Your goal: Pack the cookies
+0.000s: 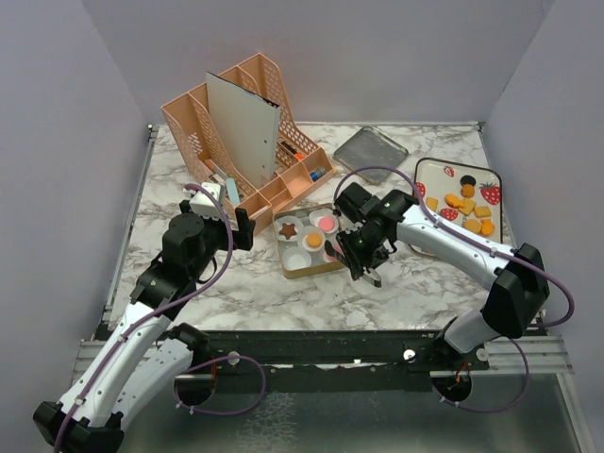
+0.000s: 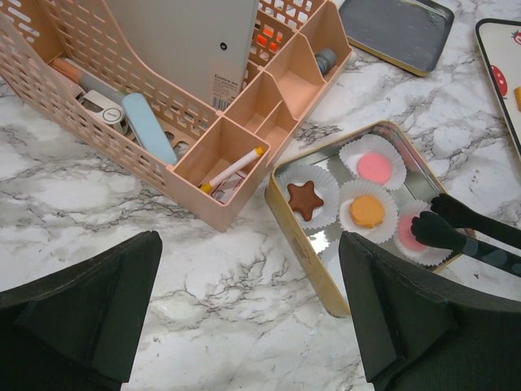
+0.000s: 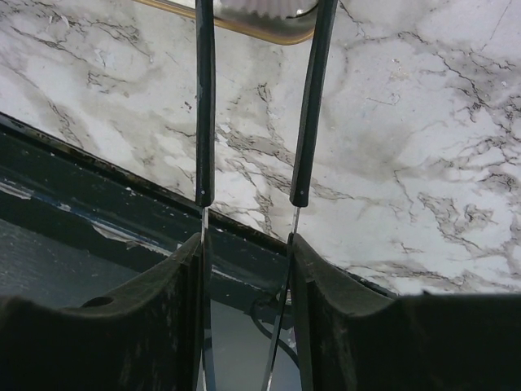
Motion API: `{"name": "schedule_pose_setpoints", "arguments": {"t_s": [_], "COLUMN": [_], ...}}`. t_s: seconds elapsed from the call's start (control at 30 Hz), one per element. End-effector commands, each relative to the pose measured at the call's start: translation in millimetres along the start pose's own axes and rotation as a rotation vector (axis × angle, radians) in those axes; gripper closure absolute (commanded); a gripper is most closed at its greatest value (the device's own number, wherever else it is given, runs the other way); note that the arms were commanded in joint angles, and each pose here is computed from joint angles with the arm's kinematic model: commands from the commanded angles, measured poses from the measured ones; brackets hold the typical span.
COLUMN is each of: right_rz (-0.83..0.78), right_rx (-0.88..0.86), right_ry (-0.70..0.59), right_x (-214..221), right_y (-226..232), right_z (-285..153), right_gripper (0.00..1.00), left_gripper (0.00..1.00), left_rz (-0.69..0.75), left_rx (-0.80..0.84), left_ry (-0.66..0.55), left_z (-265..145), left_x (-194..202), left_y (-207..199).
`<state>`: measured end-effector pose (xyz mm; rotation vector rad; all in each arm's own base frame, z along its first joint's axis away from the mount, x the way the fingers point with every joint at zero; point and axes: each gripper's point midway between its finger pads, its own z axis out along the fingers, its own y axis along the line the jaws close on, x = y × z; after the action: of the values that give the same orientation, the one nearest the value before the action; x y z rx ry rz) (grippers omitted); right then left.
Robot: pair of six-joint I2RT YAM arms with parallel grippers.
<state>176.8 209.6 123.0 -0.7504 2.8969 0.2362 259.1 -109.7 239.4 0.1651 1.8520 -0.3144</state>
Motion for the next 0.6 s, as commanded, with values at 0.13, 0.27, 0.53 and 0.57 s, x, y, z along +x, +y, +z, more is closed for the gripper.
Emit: {"name": "schedule_pose_setpoints", "arguments": {"t_s": [0.13, 0.27, 0.53, 0.57], "right_rz": [-0.028, -0.023, 0.076, 0.089], "right_rx": [-0.009, -0.035, 0.087, 0.113], "right_ry": [-0.072, -0.161, -0.310, -0.318], "right_x": [-13.9, -26.7, -42.3, -42.4], "right_y": [4.9, 10.2, -11.1, -15.6], "right_z": [-8.7, -25.8, -58.7, -61.5], "right_gripper": [0.56, 0.57, 0.61, 0.61], "left_gripper": [0.01, 0.01, 0.01, 0.01], "left_rz": [0.004, 0.004, 0.000, 0.000], "left_rx": [0.003, 0.003, 0.005, 0.006], "left_ry": [-0.006, -0.007, -0.020, -0.021], "left_z": [1.5, 1.1, -0.9, -1.3], "left_x": [1.5, 1.2, -1.6, -1.7], "left_y": [0.6, 0.6, 0.3, 0.4]}}
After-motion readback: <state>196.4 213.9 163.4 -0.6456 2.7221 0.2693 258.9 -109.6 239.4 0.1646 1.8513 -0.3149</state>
